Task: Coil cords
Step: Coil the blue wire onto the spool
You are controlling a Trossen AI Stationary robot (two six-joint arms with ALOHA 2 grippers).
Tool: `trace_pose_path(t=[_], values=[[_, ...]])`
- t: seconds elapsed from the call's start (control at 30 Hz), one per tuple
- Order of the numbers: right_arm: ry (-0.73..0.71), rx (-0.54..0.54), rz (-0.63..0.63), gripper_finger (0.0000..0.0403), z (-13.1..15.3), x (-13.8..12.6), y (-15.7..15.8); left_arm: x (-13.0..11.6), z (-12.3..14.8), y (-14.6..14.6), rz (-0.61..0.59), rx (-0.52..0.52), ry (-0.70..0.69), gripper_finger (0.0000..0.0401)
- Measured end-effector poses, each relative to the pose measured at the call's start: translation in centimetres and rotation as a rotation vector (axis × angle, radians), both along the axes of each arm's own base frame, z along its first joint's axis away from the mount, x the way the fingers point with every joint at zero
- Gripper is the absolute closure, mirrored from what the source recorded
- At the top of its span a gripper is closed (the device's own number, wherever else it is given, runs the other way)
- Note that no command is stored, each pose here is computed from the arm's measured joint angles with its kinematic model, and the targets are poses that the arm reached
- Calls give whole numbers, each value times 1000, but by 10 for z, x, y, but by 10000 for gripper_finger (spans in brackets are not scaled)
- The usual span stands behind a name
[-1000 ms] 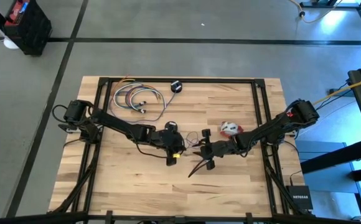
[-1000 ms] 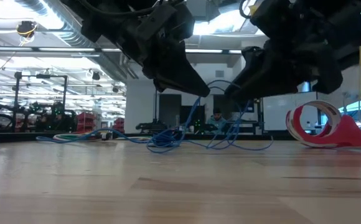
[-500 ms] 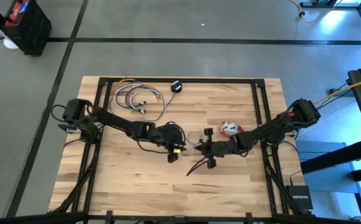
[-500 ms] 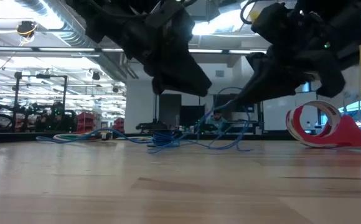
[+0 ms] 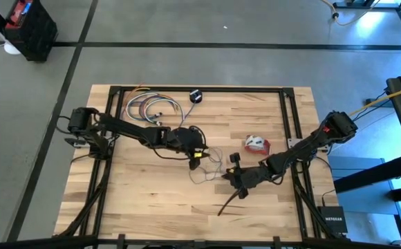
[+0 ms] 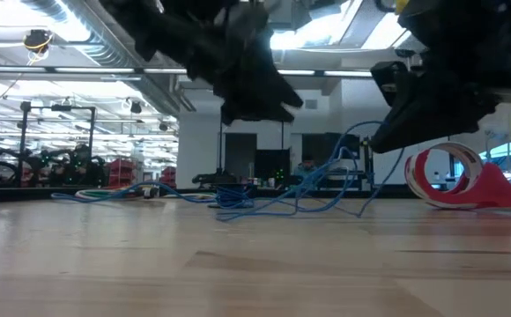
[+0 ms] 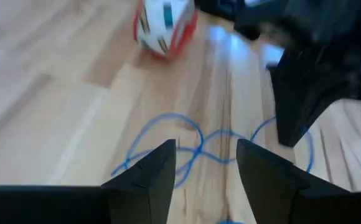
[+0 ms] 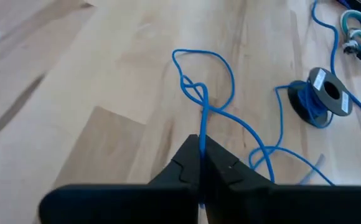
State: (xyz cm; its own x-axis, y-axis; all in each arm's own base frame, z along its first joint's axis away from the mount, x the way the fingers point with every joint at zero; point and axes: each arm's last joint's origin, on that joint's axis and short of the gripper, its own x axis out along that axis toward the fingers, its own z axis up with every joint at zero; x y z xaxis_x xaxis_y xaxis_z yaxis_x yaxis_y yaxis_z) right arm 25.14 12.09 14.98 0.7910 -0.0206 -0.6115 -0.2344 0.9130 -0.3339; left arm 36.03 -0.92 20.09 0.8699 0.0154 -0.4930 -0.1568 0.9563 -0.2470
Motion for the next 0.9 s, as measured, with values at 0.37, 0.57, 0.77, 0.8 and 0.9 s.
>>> trace_pose_path(t=[0.37,0.57,0.77,0.8,0.9], values=[[-1,24,0,400,0,-2,4,18,-36,-16,-206,91,-23,243],[-9,25,-5,400,0,-1,4,25,-41,-10,-77,-152,-54,246],[-8,25,-9,401,0,-2,4,29,-56,-6,-111,-347,-14,246],[-7,25,-8,401,0,-2,4,32,-55,-7,-119,-358,-23,246],[-8,26,-7,401,0,-1,4,40,-57,-8,-132,-373,-28,246]])
